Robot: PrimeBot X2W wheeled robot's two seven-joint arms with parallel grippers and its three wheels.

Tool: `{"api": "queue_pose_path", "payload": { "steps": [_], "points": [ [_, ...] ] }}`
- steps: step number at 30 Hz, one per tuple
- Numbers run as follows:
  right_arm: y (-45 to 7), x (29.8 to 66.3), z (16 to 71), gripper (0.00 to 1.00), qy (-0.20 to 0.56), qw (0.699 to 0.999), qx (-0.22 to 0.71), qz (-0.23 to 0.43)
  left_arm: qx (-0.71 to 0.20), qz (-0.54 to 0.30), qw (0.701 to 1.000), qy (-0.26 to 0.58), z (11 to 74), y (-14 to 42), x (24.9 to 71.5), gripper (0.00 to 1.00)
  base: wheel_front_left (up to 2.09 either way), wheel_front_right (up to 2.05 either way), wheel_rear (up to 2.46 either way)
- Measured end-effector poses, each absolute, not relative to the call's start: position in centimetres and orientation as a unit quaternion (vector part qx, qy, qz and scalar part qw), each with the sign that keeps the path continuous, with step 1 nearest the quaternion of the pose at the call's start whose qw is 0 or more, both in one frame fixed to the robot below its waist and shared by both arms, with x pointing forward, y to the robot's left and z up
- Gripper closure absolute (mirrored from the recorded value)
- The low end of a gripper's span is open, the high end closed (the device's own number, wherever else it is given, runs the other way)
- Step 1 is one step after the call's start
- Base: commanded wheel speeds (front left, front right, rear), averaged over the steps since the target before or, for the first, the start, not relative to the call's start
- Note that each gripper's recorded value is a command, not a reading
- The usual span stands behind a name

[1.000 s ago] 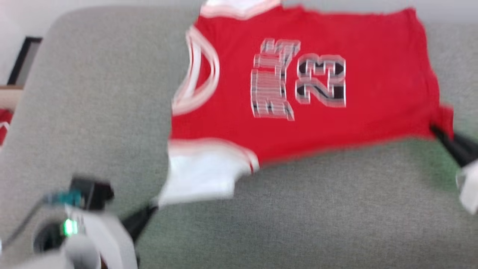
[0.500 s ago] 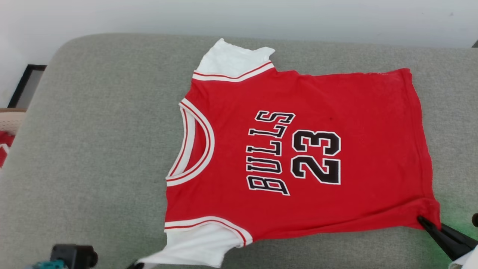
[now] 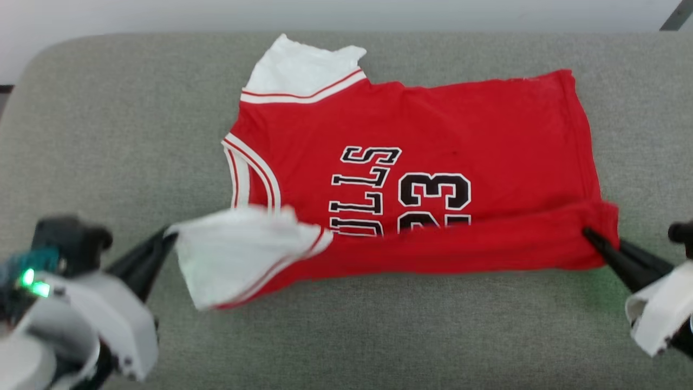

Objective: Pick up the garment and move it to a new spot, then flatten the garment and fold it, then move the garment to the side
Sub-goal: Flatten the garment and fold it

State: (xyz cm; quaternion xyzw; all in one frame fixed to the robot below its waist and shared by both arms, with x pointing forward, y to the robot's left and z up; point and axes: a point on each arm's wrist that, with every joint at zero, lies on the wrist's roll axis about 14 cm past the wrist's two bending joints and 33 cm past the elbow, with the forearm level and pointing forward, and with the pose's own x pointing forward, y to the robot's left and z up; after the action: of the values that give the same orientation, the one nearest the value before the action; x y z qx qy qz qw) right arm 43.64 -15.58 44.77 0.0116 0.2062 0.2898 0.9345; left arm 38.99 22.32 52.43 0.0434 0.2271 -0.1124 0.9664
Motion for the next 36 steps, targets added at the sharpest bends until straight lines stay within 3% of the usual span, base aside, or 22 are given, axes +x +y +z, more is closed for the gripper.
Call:
{"api": "queue_pose_path", "payload": {
  "steps": [10, 22, 24, 27, 28, 29, 31, 32, 36],
  "points": [
    [-14.9, 47.0, 41.5, 1.0, 0.278, 0.923, 0.002, 0.267, 0.057, -0.161, 0.945, 0.279, 47.5, 21.3, 45.5, 1.0, 0.0, 0.0, 0.0],
    [-14.0, 48.3, 39.3, 1.0, 0.324, 0.908, 0.006, 0.265, 0.01, -0.161, 0.909, 0.385, 40.2, 21.5, 45.7, 1.0, 0.0, 0.0, 0.0],
    [-13.9, 48.3, 39.3, 1.0, 0.329, 0.906, 0.004, 0.267, -0.004, -0.152, 0.909, 0.388, 40.2, 21.7, 45.8, 0.89, 0.0, 0.0, 0.0],
    [-13.9, 48.4, 39.5, 1.0, 0.333, 0.904, 0.005, 0.268, -0.015, -0.147, 0.909, 0.39, 40.6, 21.8, 45.8, 0.56, 0.0, 0.0, 0.0],
    [-13.9, 48.4, 39.6, 0.96, 0.334, 0.904, 0.005, 0.268, -0.021, -0.145, 0.911, 0.386, 40.9, 21.8, 45.9, 0.35, 0.0, 0.0, 0.0],
    [-13.8, 48.4, 39.7, 0.85, 0.336, 0.903, 0.005, 0.268, -0.021, -0.144, 0.912, 0.382, 41.2, 21.9, 46.0, 0.0, 0.0, 0.0, 0.0],
    [-13.9, 48.5, 39.9, 0.5, 0.335, 0.903, 0.002, 0.267, -0.028, -0.139, 0.917, 0.372, 42.2, 22.1, 46.3, 0.0, 0.0, 0.0, 0.0],
    [-13.8, 48.5, 40.1, 0.02, 0.335, 0.903, 0.001, 0.268, -0.03, -0.137, 0.919, 0.368, 42.6, 22.2, 46.3, 0.0, 0.0, 0.0, 0.0],
    [-13.5, 48.6, 40.8, 0.0, 0.329, 0.905, -0.002, 0.27, -0.029, -0.125, 0.926, 0.354, 44.3, 22.9, 46.2, 0.0, 0.0, 0.0, 0.0]
  ]
}}
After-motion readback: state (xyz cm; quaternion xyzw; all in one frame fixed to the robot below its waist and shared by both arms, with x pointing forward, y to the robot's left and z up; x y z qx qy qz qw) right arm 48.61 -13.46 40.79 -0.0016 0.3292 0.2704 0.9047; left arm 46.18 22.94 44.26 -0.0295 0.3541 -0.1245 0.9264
